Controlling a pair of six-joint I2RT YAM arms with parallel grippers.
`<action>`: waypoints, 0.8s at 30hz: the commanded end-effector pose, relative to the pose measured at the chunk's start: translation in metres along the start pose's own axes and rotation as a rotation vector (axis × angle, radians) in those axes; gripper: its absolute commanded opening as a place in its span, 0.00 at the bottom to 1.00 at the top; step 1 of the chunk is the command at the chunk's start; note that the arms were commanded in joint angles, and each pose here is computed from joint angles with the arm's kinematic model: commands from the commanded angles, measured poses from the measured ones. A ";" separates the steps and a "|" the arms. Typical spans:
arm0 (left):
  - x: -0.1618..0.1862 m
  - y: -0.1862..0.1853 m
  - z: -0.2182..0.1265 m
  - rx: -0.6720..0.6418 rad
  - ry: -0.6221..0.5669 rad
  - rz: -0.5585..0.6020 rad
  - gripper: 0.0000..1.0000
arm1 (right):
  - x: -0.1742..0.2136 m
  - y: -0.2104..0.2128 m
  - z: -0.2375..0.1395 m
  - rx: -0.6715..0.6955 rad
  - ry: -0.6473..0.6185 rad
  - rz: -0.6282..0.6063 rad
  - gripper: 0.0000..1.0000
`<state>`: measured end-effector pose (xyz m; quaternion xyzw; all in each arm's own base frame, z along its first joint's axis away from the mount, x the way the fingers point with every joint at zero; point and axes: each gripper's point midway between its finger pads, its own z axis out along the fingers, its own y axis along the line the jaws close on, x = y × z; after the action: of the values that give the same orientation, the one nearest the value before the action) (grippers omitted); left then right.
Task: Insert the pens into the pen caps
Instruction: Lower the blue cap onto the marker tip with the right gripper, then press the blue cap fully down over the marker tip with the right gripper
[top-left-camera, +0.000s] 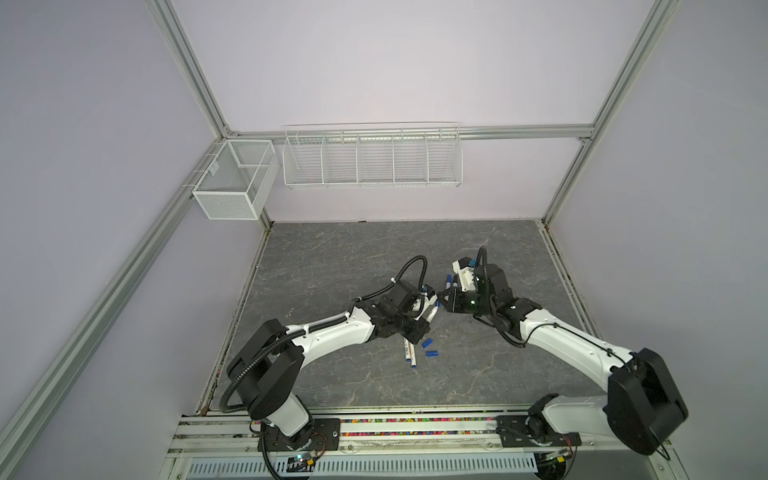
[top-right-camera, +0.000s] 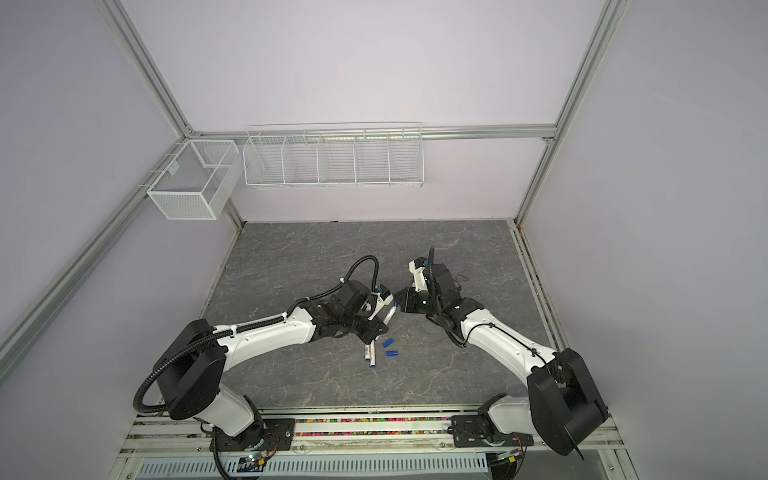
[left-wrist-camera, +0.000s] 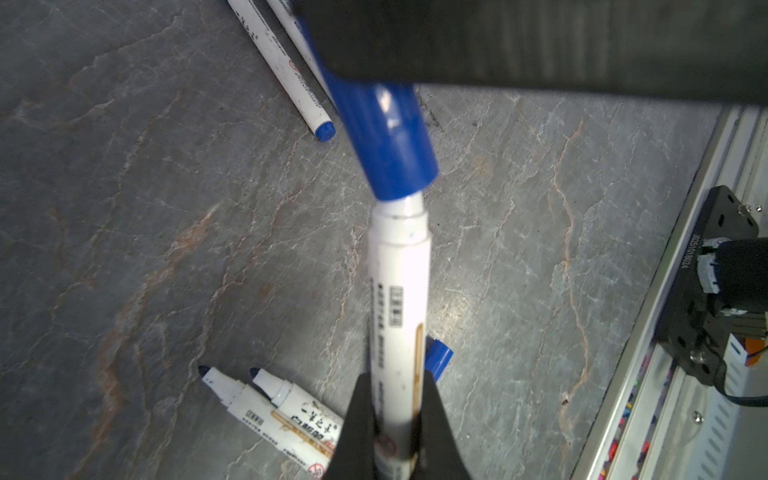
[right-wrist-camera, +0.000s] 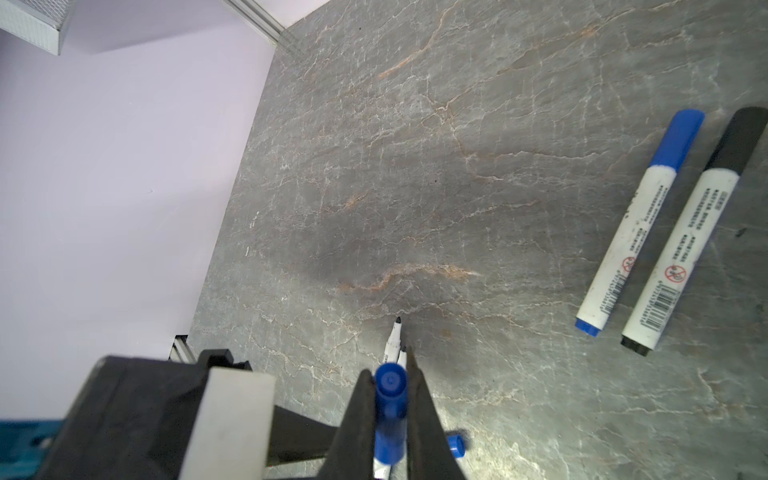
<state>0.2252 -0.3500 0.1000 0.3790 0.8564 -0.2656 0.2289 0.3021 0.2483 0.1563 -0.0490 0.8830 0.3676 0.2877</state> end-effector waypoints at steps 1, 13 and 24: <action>-0.017 0.001 -0.005 -0.017 -0.045 0.014 0.00 | 0.026 0.004 -0.004 -0.042 0.094 0.022 0.11; -0.030 -0.002 -0.014 -0.006 -0.113 0.018 0.00 | 0.054 0.007 -0.022 -0.189 0.267 0.120 0.10; -0.028 -0.003 -0.013 0.005 -0.108 0.029 0.00 | 0.080 0.030 -0.037 -0.347 0.417 0.087 0.11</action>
<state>0.2090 -0.3493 0.1005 0.3954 0.8512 -0.2784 0.2040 0.2723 0.2396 0.1562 -0.0828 0.8683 0.4473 0.1977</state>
